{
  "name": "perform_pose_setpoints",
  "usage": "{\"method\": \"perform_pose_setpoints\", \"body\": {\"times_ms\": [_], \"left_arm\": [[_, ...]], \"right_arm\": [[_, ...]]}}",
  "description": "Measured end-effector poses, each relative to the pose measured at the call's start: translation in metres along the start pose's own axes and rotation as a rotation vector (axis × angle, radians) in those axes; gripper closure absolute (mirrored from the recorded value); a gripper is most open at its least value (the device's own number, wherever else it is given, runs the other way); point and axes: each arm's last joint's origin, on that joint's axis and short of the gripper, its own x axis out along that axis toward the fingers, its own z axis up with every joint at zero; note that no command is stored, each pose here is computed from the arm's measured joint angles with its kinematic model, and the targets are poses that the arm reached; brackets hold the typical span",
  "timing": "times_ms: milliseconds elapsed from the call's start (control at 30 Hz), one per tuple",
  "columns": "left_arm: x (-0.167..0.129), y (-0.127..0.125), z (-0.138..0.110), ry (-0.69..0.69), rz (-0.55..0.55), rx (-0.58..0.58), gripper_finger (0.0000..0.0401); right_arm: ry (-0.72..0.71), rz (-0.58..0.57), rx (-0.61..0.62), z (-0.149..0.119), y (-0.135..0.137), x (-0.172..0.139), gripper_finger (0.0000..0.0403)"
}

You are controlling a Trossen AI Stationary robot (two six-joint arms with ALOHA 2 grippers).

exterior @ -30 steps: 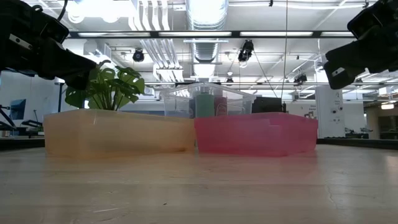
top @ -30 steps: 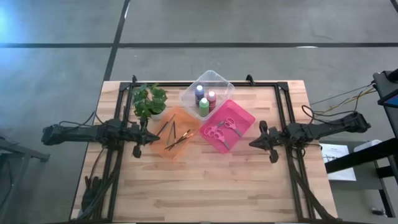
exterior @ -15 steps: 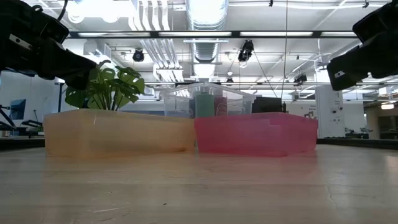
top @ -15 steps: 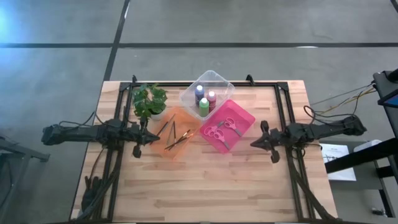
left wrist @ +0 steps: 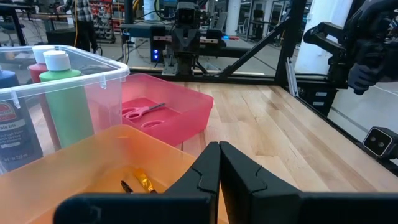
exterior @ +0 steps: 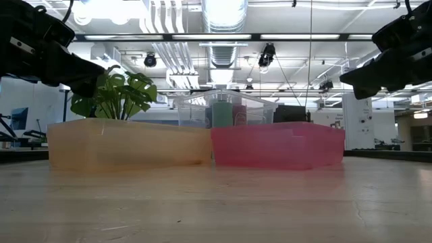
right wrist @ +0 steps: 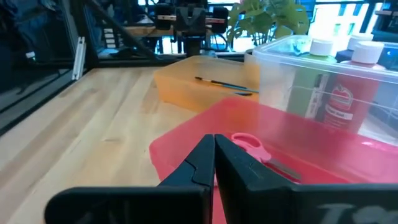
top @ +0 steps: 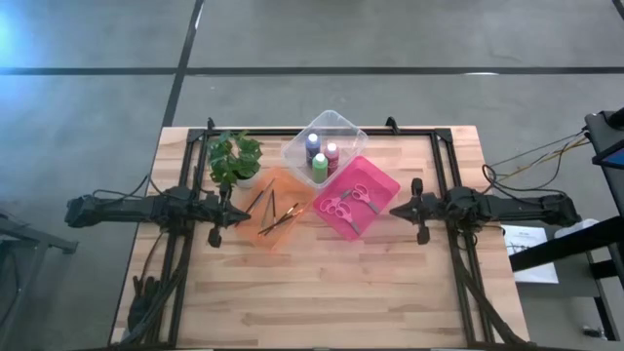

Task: Pick & Place Paint Supplies
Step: Return to Home Position

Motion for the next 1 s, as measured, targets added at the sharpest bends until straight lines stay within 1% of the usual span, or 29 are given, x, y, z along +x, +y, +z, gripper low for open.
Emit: {"method": "perform_pose_setpoints", "body": {"times_ms": [200, 367, 433, 533, 600, 667, 800, 867, 1000], "left_arm": [[0.0, 0.0, 0.0, 0.0, -0.001, 0.0, 0.0386], [0.0, 0.0, 0.0, 0.0, -0.001, 0.0, 0.0386], [0.0, 0.0, 0.0, 0.0, -0.001, 0.0, 0.0386], [0.0, 0.0, 0.0, 0.0, -0.001, 0.0, 0.0386], [0.0, 0.0, 0.0, 0.0, -0.001, 0.0, 0.0386], [0.0, 0.0, 0.0, 0.0, -0.001, 0.0, 0.0386], [0.0, 0.0, 0.0, 0.0, -0.001, 0.0, 0.0386], [0.0, 0.0, 0.0, 0.0, -0.001, 0.0, 0.0386], [0.0, 0.0, 0.0, 0.0, -0.001, 0.0, 0.0386]], "right_arm": [[-0.033, 0.007, 0.072, 0.003, 0.0, -0.002, 0.0394], [-0.097, 0.015, 0.127, 0.007, 0.001, -0.006, 0.0394], [-0.127, 0.018, 0.123, 0.01, 0.001, -0.008, 0.0394], [-0.16, 0.017, 0.072, 0.012, 0.001, -0.011, 0.0394], [-0.163, 0.014, 0.032, 0.012, 0.001, -0.011, 0.0394], [-0.158, 0.013, 0.028, 0.012, 0.001, -0.011, 0.0394], [-0.16, 0.021, 0.125, 0.012, 0.001, -0.011, 0.0394], [-0.159, 0.023, 0.155, 0.012, 0.001, -0.011, 0.0394], [-0.157, 0.023, 0.153, 0.012, 0.001, -0.011, 0.0394]]}}
